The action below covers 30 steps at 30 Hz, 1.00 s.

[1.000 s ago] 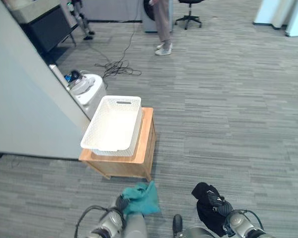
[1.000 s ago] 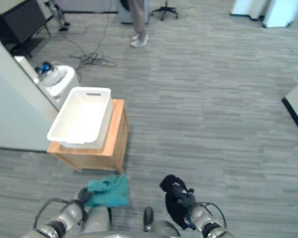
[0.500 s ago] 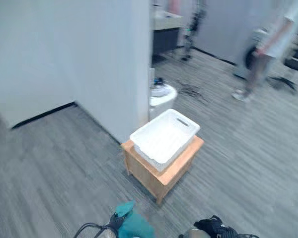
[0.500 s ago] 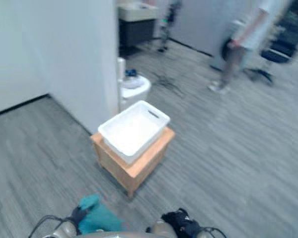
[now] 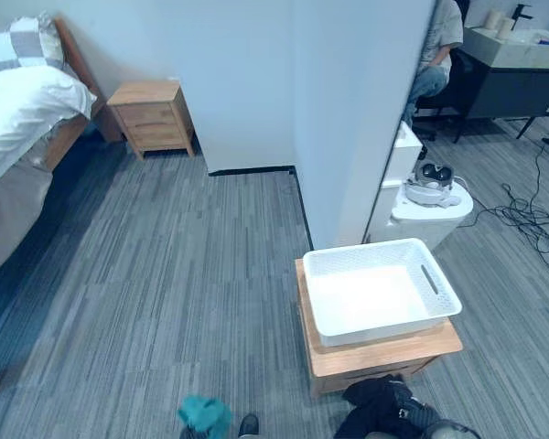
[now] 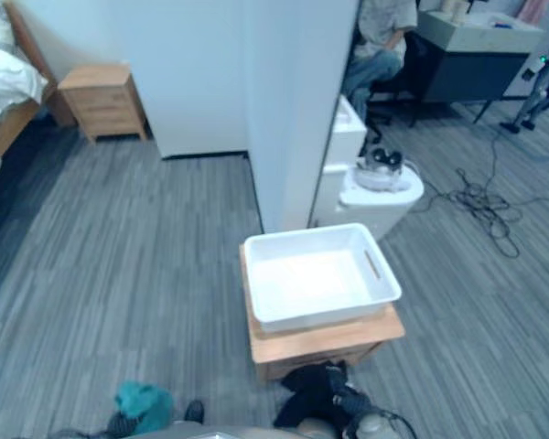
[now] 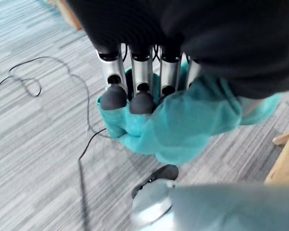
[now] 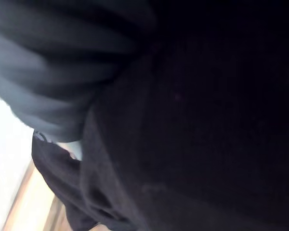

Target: Tidy up the quilt and then pick up the clothes from the bed and put them into the laundry hamper.

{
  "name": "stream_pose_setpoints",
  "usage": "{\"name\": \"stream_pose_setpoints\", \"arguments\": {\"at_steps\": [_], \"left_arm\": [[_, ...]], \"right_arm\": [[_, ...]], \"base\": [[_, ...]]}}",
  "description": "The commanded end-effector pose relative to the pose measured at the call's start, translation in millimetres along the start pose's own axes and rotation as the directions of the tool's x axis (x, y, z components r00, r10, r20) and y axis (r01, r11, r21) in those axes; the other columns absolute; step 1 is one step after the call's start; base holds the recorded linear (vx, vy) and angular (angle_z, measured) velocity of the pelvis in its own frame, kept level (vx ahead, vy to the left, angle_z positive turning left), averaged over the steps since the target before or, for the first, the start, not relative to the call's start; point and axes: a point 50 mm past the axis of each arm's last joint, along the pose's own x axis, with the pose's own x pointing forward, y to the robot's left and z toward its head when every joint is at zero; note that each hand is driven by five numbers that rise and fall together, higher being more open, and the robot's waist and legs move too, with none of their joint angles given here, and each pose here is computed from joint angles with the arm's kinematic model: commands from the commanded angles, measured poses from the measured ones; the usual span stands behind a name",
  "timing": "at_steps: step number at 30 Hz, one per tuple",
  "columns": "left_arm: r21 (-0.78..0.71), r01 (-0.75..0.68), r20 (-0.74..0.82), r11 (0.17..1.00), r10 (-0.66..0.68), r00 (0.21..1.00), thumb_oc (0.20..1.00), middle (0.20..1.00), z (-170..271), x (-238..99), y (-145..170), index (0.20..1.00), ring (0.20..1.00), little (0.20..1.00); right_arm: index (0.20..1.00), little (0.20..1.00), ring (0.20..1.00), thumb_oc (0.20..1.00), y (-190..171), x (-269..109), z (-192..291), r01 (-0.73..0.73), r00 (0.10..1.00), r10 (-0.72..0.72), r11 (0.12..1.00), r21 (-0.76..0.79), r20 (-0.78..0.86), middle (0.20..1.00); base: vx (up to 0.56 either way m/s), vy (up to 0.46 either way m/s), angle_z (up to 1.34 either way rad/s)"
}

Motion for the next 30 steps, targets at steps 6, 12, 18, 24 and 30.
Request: {"name": "stream_pose_setpoints", "arguments": {"at_steps": [6,12,18,24,30], "left_arm": [[0.084,-0.120,0.114,0.989,0.110,0.987,0.200,0.200,36.3,6.1,39.7,0.200,0.200,0.200],[0.251,-0.165,0.207,0.954,0.114,0.972,0.200,0.200,62.9,6.2,51.6,0.200,0.200,0.200],[0.270,-0.230,0.268,0.935,0.157,0.951,0.200,0.200,80.1,4.6,71.6,0.200,0.200,0.200],[0.292,-0.278,0.362,0.915,0.163,0.918,0.200,0.200,99.7,0.7,79.7,0.200,0.200,0.200],[0.140,-0.304,0.355,0.942,0.239,0.904,0.200,0.200,90.3,-0.6,84.4,0.200,0.200,0.200]], "right_arm": [[0.200,0.200,0.200,0.200,-26.1,5.0,53.3,0.084,0.981,-0.089,0.996,0.038,0.175,0.200],[0.200,0.200,0.200,0.200,-69.4,-5.0,82.5,0.243,0.916,-0.184,0.962,-0.127,0.357,0.200],[0.200,0.200,0.200,0.200,-142.9,-54.4,150.6,0.512,0.656,-0.357,0.858,-0.044,0.665,0.200],[0.200,0.200,0.200,0.200,-194.8,-134.3,197.6,0.712,0.256,-0.450,0.686,0.147,0.856,0.200],[0.200,0.200,0.200,0.200,-198.6,-197.2,245.7,0.781,-0.021,-0.308,0.588,0.208,0.951,0.200]], "base": [[0.09,-0.321,0.14],[0.17,-0.101,0.13],[0.09,-0.001,0.13],[0.10,-0.081,0.45],[0.06,-0.116,0.23]]}}
